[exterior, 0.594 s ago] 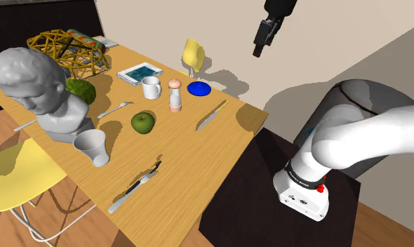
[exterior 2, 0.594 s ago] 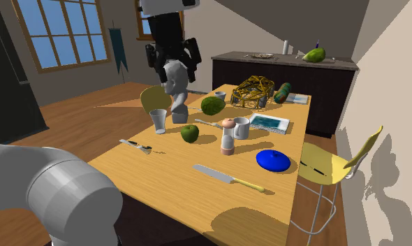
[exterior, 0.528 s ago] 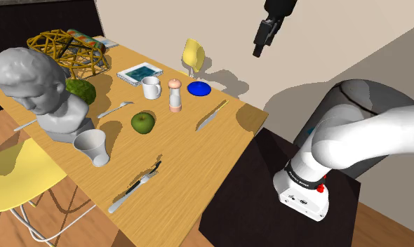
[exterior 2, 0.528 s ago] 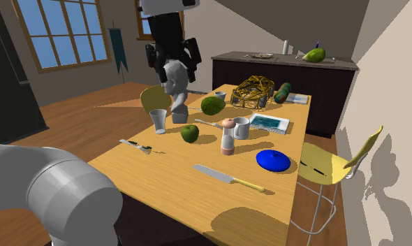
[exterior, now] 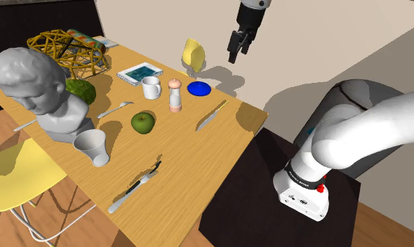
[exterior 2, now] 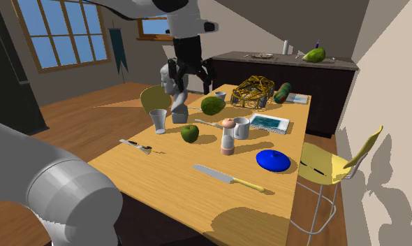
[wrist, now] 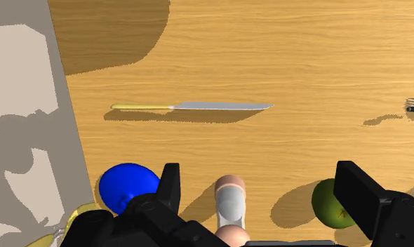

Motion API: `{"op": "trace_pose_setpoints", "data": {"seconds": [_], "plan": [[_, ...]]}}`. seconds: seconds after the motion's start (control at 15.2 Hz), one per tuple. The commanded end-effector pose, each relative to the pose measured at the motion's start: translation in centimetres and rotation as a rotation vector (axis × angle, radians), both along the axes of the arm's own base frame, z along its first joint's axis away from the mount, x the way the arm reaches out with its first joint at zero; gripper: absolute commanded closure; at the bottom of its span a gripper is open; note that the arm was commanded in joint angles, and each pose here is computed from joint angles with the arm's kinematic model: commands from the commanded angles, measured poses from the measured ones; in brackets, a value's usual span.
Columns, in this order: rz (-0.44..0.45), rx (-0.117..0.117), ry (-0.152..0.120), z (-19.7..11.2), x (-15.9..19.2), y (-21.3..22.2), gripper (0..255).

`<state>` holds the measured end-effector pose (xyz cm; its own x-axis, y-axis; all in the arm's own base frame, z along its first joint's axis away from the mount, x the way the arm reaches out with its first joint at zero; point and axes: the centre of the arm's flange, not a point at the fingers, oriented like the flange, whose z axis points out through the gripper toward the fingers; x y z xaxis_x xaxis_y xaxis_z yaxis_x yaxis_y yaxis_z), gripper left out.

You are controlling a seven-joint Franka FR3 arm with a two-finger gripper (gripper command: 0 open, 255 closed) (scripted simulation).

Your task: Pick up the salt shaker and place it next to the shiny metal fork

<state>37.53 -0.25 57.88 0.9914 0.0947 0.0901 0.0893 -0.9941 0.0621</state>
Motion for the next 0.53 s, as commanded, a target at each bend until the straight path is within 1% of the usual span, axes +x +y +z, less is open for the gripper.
{"op": "trace_pose_setpoints", "data": {"seconds": [0.0, 0.46], "plan": [[-0.009, 0.018, 0.001, -1.6, 2.2, -0.3, 0], [-0.038, 0.077, 0.009, -6.9, 9.9, -0.8, 0]]}}
